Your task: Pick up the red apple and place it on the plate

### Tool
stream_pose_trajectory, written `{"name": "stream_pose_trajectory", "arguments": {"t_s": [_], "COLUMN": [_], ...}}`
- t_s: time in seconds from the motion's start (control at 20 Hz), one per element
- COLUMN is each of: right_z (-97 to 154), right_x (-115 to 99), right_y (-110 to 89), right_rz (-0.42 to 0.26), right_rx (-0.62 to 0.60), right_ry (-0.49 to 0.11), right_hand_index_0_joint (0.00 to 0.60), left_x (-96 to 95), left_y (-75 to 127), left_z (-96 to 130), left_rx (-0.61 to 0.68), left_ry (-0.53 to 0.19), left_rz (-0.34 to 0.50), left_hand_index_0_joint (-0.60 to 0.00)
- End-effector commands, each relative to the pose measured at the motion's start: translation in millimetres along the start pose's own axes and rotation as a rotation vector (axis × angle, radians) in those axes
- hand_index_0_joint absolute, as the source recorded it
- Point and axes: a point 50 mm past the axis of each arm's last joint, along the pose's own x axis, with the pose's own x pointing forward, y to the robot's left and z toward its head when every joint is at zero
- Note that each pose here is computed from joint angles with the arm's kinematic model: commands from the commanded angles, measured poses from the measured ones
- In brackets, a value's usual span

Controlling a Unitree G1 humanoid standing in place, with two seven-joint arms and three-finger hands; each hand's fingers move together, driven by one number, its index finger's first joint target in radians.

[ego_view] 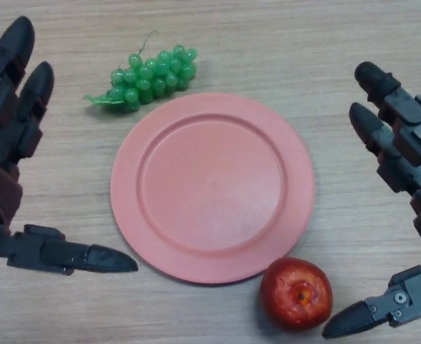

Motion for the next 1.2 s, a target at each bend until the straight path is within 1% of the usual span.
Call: {"name": "stream_pose_trajectory", "arguments": {"t_s": [0.05, 0.15, 0.3, 0.45, 0.55, 0.7, 0.9, 1.05, 1.1, 1.2], "right_z": [27.0, 18.5, -2.7, -32.7, -48.9, -77.0, -107.3, -122.4, -125.5, -125.9], "right_x": [-10.0, -14.5, -18.8, -22.3, -26.0, -30.3, -32.5, -29.7, -29.3, -29.2], "right_y": [-2.8, -2.0, 3.1, 10.1, 17.7, 24.9, 27.7, 26.9, 25.7, 25.2], "right_rz": [-0.009, -0.008, -0.008, -0.039, -0.047, -0.027, -0.029, -0.08, -0.112, -0.13], "right_rx": [-0.047, -0.078, -0.107, -0.165, -0.172, -0.21, -0.223, -0.197, -0.201, -0.176], "right_ry": [-0.231, -0.24, -0.222, -0.241, -0.227, -0.171, -0.106, -0.071, -0.045, -0.035], "right_hand_index_0_joint": [0.0, 0.0, 0.0, 0.0, 0.0, 0.0, 0.0, 0.0, 0.0, 0.2], "left_x": [-1.6, 0.5, 1.1, 1.1, 2.2, 2.8, 3.9, 5.9, 6.6, 7.1], "left_y": [8.4, 10.4, 8.9, 6.9, 8.0, 8.6, 8.5, 10.6, 10.8, 10.9], "left_z": [26.2, 26.0, 25.8, 24.9, 24.2, 24.4, 23.1, 23.2, 22.6, 22.3], "left_rx": [0.065, 0.065, 0.074, 0.079, 0.077, 0.082, 0.085, 0.088, 0.088, 0.089], "left_ry": [-0.149, -0.156, -0.173, -0.172, -0.169, -0.176, -0.169, -0.17, -0.169, -0.169], "left_rz": [0.048, 0.06, 0.069, 0.067, 0.068, 0.072, 0.07, 0.075, 0.077, 0.078], "left_hand_index_0_joint": [0.0, 0.0, 0.0, 0.0, 0.0, 0.0, 0.0, 0.0, 0.0, 0.0]}}
